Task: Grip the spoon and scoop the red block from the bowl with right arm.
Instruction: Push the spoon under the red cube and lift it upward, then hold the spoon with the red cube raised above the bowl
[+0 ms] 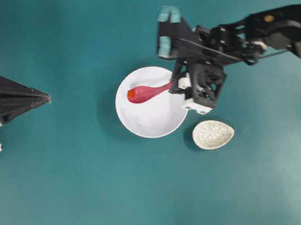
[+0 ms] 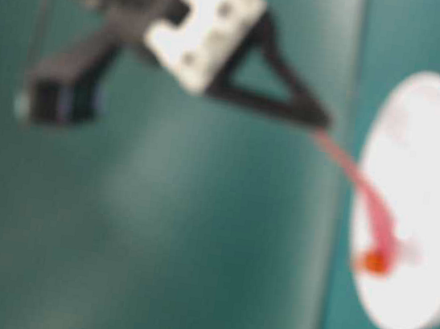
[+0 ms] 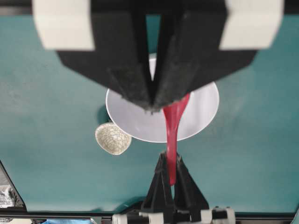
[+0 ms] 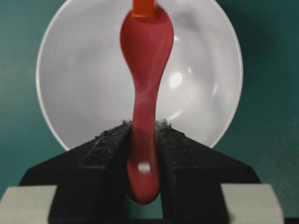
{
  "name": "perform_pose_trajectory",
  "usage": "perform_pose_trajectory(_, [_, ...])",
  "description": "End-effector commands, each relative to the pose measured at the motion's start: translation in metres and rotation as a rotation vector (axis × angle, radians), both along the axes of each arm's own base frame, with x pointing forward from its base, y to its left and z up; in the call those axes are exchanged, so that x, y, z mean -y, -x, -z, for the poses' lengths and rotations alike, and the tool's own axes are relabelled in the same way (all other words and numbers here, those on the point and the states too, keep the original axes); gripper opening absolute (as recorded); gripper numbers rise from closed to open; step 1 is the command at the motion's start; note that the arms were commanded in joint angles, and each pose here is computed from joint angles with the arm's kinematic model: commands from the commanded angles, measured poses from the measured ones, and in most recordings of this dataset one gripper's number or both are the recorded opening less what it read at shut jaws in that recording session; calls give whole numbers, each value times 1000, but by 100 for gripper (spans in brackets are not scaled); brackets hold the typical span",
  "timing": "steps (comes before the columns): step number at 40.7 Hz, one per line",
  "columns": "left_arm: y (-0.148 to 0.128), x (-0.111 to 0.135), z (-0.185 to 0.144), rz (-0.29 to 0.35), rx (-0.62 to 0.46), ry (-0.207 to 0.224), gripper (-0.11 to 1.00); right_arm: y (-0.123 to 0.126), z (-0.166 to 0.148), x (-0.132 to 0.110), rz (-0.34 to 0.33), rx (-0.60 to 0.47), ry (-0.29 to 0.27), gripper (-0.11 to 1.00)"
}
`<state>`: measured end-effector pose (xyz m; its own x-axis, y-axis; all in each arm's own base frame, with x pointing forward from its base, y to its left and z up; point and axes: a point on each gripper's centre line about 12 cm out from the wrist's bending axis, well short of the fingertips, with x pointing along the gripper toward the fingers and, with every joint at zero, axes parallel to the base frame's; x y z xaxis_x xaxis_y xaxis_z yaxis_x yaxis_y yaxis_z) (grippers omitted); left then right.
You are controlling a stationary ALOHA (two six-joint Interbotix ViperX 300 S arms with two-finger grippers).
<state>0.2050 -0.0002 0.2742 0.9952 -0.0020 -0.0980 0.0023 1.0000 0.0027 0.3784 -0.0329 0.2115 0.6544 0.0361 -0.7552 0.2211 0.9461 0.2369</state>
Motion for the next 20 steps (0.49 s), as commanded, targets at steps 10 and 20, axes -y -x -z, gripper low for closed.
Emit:
perform_pose_trajectory(10, [-3, 0, -8, -1, 20, 2, 0, 26, -38, -7, 21, 196, 23, 23])
perform_pose_trajectory(20, [-3, 0, -8, -2, 21, 3, 0, 42, -85, -11, 20, 284, 6, 23])
